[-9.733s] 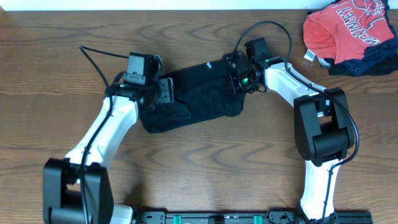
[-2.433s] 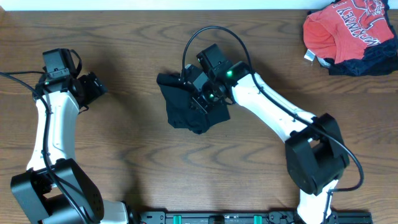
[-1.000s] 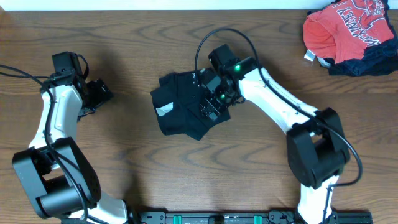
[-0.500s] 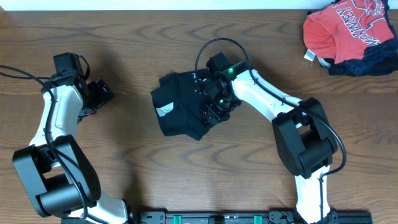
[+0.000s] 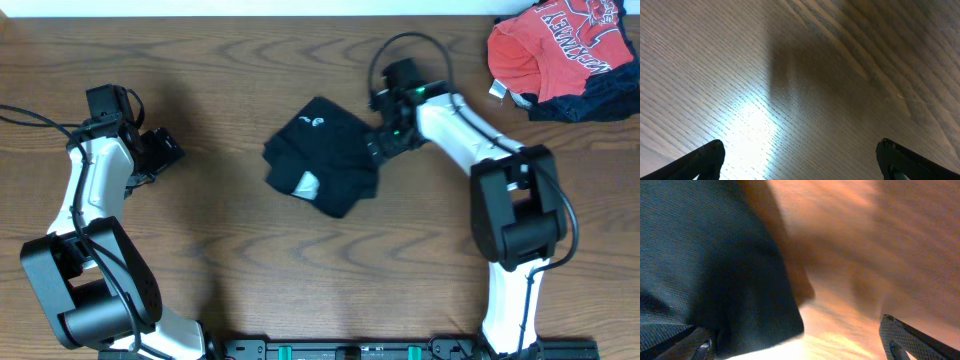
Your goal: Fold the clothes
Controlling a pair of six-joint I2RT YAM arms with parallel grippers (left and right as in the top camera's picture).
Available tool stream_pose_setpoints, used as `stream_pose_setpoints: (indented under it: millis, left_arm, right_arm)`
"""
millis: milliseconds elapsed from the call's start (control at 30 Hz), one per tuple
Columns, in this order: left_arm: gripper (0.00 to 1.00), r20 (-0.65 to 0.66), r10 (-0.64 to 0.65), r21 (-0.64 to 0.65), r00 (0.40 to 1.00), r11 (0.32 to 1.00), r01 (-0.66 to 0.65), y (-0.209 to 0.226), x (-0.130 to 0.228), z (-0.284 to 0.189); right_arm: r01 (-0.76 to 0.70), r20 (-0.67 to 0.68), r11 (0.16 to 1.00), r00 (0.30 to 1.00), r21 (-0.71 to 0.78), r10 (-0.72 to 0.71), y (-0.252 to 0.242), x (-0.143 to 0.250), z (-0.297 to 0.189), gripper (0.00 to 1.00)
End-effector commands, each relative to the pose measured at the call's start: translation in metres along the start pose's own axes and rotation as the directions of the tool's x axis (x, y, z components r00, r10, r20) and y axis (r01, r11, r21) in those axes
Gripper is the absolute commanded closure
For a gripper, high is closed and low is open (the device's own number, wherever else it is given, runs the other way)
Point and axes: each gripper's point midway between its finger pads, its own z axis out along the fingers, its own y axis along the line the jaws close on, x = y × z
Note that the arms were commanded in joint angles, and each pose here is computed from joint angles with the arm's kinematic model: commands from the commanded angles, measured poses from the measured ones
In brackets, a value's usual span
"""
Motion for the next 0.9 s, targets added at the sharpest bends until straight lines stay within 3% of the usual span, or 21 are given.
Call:
stream_pose_setpoints:
  millis: [0, 167, 367, 633, 867]
  left_arm:
    - [0.02, -0.018, -0.007, -0.008, 1.000, 1.000, 0.007, 0.002, 0.004, 0.005]
    - [0.02, -0.017, -0.006, -0.008, 1.000, 1.000, 0.006, 0.002, 0.004, 0.005]
    - [0.02, -0.006, -0.007, -0.005, 1.000, 1.000, 0.007, 0.002, 0.001, 0.005]
    - [0.02, -0.005, -0.010, -0.010, 1.000, 1.000, 0.010, 0.004, 0.001, 0.005]
    - [0.02, -0.005, -0.014, -0.011, 1.000, 1.000, 0.014, 0.005, 0.001, 0.005]
  right_arm:
    - [-0.003, -0.032, 1.000, 0.999, 0.029, 0.004, -0.024, 0.003, 0.001, 0.04]
    - [0.029, 0.043, 0.999, 0.999, -0.045, -0.027, -0.004, -0.022, -0.051, 0.05]
    - [0.194, 0.118, 0.979, 0.976, -0.066, -0.185, 0.049, -0.031, -0.107, 0.04]
    - [0.341, 0.040, 0.931, 0.940, -0.126, -0.339, 0.130, 0.001, -0.099, 0.06]
    - [0.429, 0.064, 0.900, 0.903, -0.078, -0.425, 0.161, 0.012, -0.064, 0.06]
